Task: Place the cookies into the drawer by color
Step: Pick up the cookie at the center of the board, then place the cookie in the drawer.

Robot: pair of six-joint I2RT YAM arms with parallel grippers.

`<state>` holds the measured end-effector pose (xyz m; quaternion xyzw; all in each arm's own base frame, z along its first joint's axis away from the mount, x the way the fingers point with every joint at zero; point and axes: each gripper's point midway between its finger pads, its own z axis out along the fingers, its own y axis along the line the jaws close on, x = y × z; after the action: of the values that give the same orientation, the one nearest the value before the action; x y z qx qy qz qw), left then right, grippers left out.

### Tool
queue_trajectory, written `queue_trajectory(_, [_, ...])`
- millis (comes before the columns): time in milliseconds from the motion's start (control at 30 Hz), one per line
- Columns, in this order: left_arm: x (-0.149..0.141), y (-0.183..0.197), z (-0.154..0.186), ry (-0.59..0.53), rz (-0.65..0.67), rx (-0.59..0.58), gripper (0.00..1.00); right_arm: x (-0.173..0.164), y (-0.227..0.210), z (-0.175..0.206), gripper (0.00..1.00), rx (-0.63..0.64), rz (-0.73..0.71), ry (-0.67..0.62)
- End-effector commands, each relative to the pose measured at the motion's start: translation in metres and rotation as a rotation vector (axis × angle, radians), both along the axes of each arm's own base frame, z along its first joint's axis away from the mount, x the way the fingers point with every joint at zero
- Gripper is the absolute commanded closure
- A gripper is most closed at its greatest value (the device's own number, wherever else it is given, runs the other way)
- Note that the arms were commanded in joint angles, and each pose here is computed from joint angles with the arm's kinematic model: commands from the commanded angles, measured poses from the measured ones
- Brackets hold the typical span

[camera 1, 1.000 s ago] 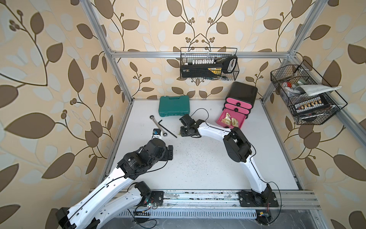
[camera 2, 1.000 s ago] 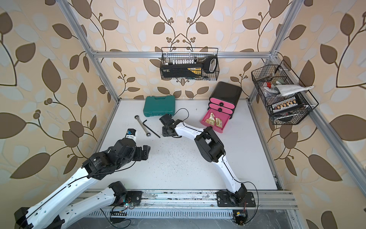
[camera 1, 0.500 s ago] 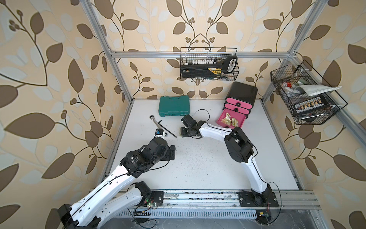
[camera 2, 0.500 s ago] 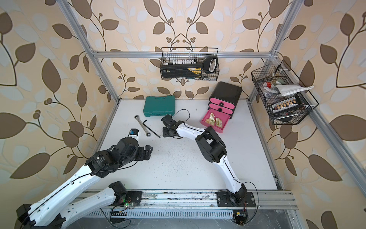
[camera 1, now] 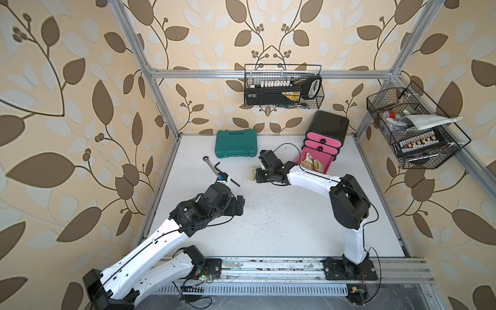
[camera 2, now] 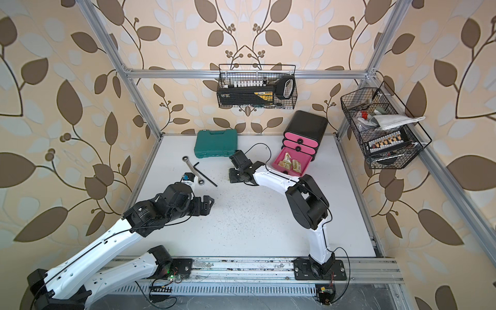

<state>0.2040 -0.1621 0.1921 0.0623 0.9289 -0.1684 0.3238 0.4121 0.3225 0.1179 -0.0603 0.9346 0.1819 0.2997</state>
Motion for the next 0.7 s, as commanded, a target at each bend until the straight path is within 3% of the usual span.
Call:
queue_trajectory(0, [0.013,-0.017,0.014,-0.057,-0.049,-0.034,0.02,0.009,-0.032,0.026,1.0,0.001,-0.046,-0.068])
queue_trajectory(300, [0.033,-0.041,0.009,-0.067,-0.119,0.008,0.02,0.047,-0.153,0.057,1.0,-0.09,-0.221,-0.134])
queue_trajectory(567, [0.03,-0.044,-0.004,-0.039,-0.138,0.008,0.01,0.062,-0.253,0.049,1.0,-0.529,-0.304,-0.127])
queue_trajectory(667, [0.029,-0.043,-0.007,-0.035,-0.142,0.017,0.02,0.056,-0.282,0.041,1.0,-0.617,-0.357,-0.1])
